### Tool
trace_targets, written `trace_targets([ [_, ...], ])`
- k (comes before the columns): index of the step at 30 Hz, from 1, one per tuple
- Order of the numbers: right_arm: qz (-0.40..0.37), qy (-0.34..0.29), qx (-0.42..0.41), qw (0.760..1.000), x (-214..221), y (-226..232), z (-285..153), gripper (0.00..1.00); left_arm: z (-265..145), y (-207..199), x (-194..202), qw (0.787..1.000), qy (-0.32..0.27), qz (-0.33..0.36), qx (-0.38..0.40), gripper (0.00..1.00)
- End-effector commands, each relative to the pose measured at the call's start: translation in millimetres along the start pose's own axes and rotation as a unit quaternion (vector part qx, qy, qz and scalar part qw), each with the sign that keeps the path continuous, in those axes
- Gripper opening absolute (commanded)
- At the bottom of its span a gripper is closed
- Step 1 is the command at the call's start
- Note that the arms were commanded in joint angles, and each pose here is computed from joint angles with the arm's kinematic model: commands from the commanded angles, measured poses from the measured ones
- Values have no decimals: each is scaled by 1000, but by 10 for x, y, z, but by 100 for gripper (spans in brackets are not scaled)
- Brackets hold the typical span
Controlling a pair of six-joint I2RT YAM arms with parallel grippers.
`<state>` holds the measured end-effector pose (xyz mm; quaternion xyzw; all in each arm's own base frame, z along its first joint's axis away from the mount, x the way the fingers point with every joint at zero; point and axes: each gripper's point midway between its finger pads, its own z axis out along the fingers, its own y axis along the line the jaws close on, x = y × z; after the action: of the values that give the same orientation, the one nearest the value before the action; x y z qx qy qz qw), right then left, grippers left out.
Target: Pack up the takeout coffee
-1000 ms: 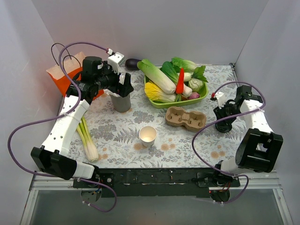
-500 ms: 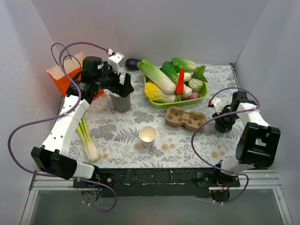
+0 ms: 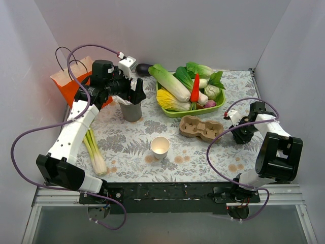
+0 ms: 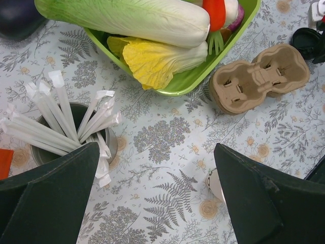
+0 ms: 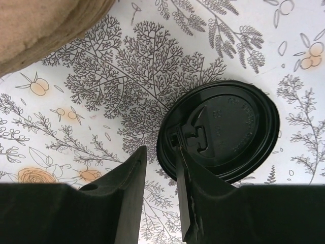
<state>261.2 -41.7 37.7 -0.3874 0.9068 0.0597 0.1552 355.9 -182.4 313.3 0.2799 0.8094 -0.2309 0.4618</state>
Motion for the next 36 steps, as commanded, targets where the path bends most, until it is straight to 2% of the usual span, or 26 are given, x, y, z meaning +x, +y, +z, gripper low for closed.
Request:
trace_targets([
  [1, -12, -6, 5, 1000, -10, 4, 29, 36, -77, -79, -161, 1000, -20, 7, 11, 98],
  [7, -9, -1, 9, 1000, -2, -15, 67, 29, -72, -76, -167, 1000, -20, 6, 11, 98],
  [15, -21, -15, 42, 999, -128, -45, -332, 4, -59, -87, -120, 1000, -14, 8, 12, 98],
  [18, -17, -49, 49, 997, -305, 13, -638, 1, -42, -111, -34, 1000, -3, 11, 11, 98],
  [21, -3, -119, 52, 991, -660, 62, -1020, 1, -57, -144, 106, 999, 13, 29, 5, 98],
  [22, -7, -170, 31, 985, -920, 158, -1285, 1, -58, -144, 180, 999, 22, 33, 2, 98],
  [25, -31, -264, -41, 963, -1466, 440, -1786, 1, -105, -127, 441, 998, 48, 28, -15, 98],
  [27, -23, -298, -103, 949, -1752, 673, -1933, 1, -147, -108, 608, 997, 72, -3, -32, 98],
  [29, -1, -334, -187, 924, -2151, 942, -2092, 1, -156, -226, 808, 992, 119, -34, -3, 98],
  [30, -2, -359, -241, 902, -2296, 1108, -2173, 1, -158, -291, 835, 991, 124, -41, 14, 98],
  [33, -8, -349, -347, 871, -2555, 1601, -2188, 1, -194, -537, 865, 989, 112, -72, 69, 98],
  [34, -16, -347, -395, 850, -2584, 1792, -2250, 1, -219, -611, 866, 987, 107, -85, 83, 98],
  [36, -38, -320, -448, 834, -2611, 2136, -2175, 1, -190, -624, 974, 985, 114, -95, 86, 98],
])
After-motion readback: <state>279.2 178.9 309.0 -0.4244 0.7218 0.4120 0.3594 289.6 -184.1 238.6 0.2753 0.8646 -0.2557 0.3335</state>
